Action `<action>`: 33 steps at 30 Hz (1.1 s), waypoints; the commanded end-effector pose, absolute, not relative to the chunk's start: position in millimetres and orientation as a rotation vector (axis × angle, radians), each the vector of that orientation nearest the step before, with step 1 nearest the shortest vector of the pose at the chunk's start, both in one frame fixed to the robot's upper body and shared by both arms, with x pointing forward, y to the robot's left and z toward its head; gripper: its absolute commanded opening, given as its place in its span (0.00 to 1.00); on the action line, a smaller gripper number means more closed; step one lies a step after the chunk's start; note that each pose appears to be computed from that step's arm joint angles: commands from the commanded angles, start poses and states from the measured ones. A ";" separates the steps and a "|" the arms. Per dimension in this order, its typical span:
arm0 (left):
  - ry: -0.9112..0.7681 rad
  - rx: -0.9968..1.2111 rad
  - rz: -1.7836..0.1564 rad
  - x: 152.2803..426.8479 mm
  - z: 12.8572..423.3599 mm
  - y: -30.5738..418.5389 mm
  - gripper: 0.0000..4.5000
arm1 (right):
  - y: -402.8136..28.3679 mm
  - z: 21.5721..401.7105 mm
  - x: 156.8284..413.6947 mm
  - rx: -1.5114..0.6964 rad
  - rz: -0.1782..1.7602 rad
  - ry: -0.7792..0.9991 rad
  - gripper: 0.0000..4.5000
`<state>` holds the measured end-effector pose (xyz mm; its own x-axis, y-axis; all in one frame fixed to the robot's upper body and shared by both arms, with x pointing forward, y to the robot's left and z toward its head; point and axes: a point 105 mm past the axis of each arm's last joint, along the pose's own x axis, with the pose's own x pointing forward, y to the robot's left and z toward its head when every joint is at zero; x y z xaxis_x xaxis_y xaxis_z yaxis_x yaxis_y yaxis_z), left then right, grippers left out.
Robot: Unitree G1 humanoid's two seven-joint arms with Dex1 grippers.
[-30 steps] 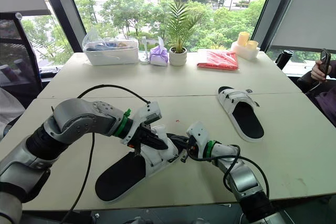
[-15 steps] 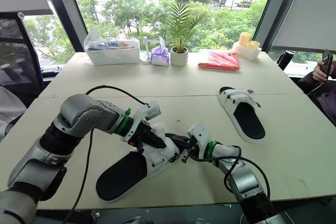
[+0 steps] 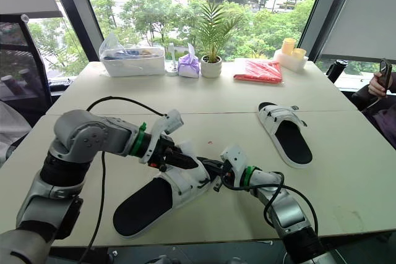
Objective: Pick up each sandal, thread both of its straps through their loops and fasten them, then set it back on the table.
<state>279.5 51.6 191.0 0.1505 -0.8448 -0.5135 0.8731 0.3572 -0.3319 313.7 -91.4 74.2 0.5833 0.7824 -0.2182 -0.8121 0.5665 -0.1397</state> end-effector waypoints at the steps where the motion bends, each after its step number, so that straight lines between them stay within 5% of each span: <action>1: 0.639 0.041 -1.295 262.3 204.9 57.2 0.81 | -104.3 30.3 307.8 -0.235 0.905 0.323 0.00; 2: 0.644 0.030 -1.303 258.8 205.4 60.6 0.91 | -103.9 30.2 308.2 -0.236 0.907 0.323 0.00; 11: 0.781 -0.288 -1.061 249.8 180.3 128.1 0.91 | -108.7 28.5 314.0 -0.245 0.913 0.328 0.00; 15: 0.798 -0.482 -0.968 247.3 166.8 125.5 0.91 | -106.1 30.0 317.3 -0.246 0.919 0.321 0.00; 29: 0.801 -0.639 -0.851 269.5 141.2 88.4 0.91 | -111.7 30.7 315.7 -0.253 0.910 0.325 0.00; 33: 0.789 -0.649 -0.821 273.2 141.8 87.3 0.65 | -112.5 30.5 314.8 -0.250 0.903 0.326 0.00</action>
